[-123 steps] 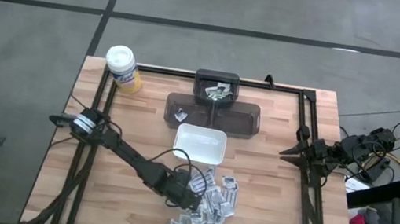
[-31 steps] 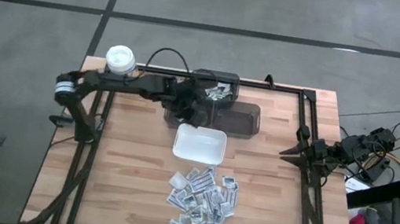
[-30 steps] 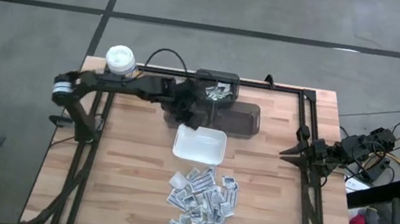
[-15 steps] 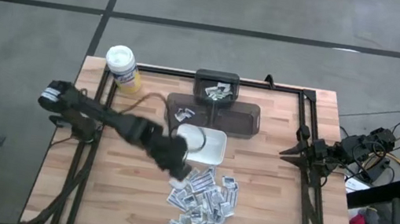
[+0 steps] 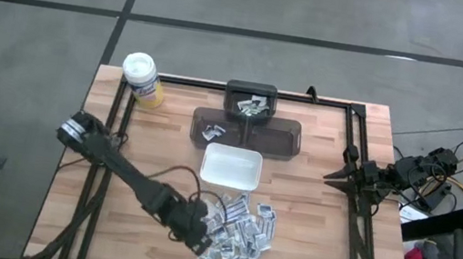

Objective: Pick & Place First Aid Supplies
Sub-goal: Put the alcohol pad into the left black bin

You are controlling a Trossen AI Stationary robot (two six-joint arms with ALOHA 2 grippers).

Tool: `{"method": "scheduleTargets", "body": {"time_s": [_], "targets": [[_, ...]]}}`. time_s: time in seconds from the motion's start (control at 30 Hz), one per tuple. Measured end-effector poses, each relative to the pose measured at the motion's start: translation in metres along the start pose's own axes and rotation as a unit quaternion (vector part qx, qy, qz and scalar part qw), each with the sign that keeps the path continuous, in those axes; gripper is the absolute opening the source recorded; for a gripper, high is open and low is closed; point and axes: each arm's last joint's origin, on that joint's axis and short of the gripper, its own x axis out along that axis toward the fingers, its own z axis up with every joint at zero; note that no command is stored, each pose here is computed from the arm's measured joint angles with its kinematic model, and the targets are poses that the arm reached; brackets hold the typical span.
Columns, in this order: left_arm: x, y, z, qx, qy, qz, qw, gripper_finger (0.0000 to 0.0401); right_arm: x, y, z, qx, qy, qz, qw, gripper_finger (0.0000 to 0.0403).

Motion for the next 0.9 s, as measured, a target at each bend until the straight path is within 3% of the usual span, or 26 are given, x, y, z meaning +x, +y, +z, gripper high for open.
{"method": "scheduleTargets", "body": {"time_s": [0.23,0.7,0.9], "targets": [[0.041,-0.004,-0.002,0.096,0.012,-0.019,0.995,0.0135,0.0,0.0,0.0,0.0,0.0,0.0,1.0,0.0059],[0.053,-0.003,-0.006,0.155,0.038,-0.019,0.987,0.0135,0.0,0.0,0.0,0.004,0.0,0.0,1.0,0.0059],[0.061,-0.004,-0.005,0.154,0.042,-0.013,0.987,0.0135,0.0,0.0,0.0,0.004,0.0,0.0,1.0,0.0059]]}}
